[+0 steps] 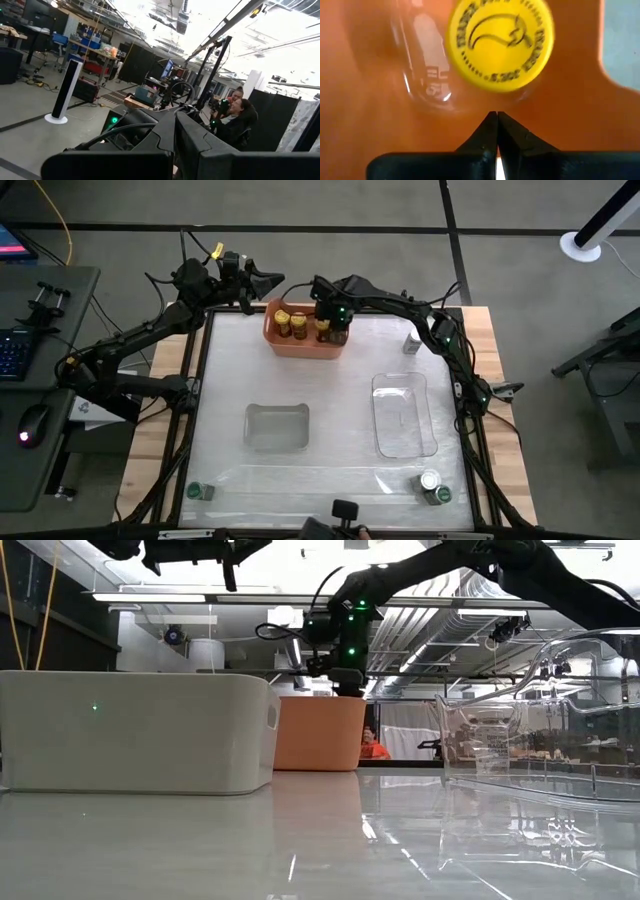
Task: Sort spices by type
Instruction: Put the yellow seasoning bottle into the orange bin, then put the top right white seasoning bottle into the transparent bin
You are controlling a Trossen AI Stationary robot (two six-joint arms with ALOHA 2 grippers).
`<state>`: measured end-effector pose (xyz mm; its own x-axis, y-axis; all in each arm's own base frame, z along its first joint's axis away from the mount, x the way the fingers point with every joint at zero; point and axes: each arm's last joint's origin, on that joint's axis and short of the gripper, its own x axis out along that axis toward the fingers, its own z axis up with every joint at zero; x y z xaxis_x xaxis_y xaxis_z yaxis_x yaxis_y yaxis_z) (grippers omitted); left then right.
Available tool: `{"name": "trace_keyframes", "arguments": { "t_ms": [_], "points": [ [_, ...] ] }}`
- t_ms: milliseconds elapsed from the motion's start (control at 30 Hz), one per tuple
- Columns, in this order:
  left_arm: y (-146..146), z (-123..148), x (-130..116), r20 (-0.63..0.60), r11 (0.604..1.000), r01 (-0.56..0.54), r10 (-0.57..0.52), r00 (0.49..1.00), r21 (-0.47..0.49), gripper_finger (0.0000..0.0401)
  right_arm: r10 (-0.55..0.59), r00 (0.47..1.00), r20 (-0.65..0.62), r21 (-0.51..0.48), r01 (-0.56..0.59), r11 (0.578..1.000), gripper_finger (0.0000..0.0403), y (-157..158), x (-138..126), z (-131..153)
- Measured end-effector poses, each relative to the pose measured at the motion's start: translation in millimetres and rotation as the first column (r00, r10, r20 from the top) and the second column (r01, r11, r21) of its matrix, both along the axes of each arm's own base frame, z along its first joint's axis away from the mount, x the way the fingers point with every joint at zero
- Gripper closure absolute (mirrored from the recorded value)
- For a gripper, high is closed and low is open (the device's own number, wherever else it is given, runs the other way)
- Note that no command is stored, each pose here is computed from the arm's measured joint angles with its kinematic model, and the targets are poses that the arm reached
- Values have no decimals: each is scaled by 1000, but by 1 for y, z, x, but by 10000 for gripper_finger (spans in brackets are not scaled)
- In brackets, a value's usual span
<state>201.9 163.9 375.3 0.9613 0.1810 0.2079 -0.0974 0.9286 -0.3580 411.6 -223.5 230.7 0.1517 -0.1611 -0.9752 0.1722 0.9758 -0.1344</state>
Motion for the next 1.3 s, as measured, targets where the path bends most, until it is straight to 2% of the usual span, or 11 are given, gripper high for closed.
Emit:
{"name": "trace_keyframes", "arguments": {
  "t_ms": [200,367,933,1200,1300],
  "points": [
    [0,0,0,0,1000,-2,2,1000,1,401,-16,997,77,-9,17,1000,403,-3,7,-1],
    [0,0,0,0,1000,-2,2,1000,0,401,-18,996,91,-11,19,1000,403,-3,8,0],
    [0,0,0,0,1000,-2,2,1000,0,401,-85,971,225,44,77,996,403,-5,18,3],
    [0,0,0,-3,1000,-4,5,1000,13,401,-99,968,232,47,91,995,403,-6,18,3],
    [0,0,0,-2,1000,1,-1,1000,7,401,-116,975,191,66,105,992,403,-7,11,3]
  ]
}}
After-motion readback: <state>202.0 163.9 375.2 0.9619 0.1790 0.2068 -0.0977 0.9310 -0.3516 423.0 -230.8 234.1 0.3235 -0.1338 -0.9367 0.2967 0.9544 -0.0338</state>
